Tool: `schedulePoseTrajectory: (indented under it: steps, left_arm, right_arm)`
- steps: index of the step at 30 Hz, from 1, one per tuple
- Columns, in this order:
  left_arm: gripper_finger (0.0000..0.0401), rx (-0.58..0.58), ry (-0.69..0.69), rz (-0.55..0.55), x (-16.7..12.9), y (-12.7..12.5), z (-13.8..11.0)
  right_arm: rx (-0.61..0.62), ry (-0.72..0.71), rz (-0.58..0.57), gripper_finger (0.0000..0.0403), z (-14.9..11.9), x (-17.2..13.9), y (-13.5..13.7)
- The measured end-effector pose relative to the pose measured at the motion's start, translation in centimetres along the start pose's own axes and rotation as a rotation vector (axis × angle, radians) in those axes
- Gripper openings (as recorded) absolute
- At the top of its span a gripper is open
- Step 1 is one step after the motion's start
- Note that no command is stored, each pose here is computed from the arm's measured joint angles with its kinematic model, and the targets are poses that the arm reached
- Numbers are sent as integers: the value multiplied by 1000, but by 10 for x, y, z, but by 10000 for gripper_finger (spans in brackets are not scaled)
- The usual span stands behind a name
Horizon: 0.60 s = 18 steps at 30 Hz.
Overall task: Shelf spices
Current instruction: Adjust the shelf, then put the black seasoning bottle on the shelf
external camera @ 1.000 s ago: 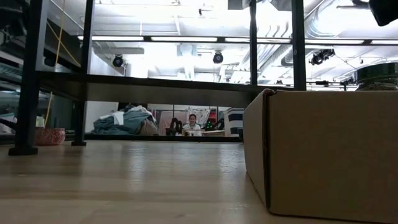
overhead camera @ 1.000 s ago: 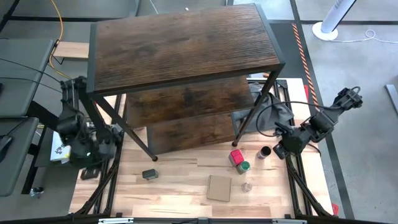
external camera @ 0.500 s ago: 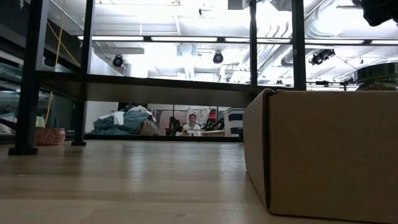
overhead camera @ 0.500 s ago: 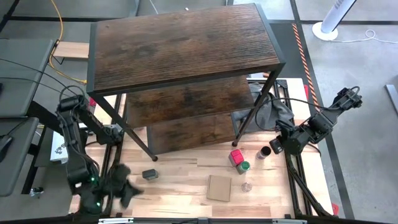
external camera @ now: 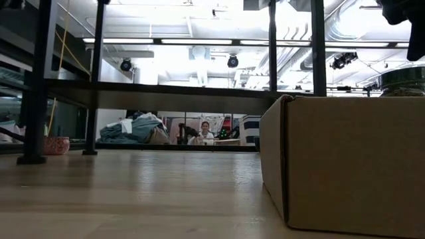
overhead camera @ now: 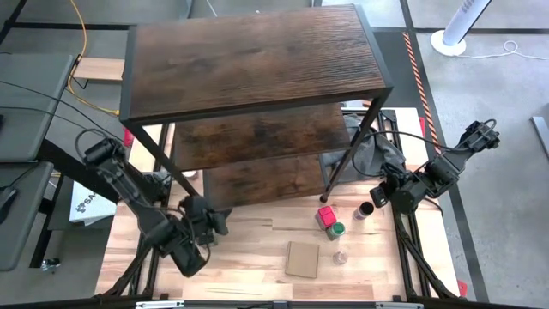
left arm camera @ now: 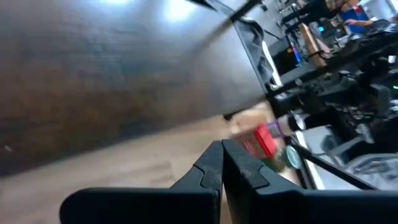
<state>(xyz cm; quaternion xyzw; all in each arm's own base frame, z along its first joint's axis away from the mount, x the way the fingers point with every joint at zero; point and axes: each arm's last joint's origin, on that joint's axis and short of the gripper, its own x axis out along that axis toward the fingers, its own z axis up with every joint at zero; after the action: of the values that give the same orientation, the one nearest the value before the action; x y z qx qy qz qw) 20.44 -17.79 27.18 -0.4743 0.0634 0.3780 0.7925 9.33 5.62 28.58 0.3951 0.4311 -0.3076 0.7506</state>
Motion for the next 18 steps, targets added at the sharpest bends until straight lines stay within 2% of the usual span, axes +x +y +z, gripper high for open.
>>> schedulePoseTrajectory:
  steps: [7,10,12,16,18]
  left_arm:
    - [0,141,-52,107,-4,10,37]
    - [0,156,-54,111,-7,11,49]
    - [0,199,18,101,-13,9,49]
    - [0,396,288,86,-34,11,44]
    - [0,441,378,73,-46,15,42]
  right_arm:
    - [-4,-9,2,0,0,0,0]
    - [-17,13,3,0,0,0,0]
    - [-93,98,18,0,-4,0,2]
    - [-300,335,43,0,-19,-2,6]
    - [-338,421,50,0,-27,-3,7]
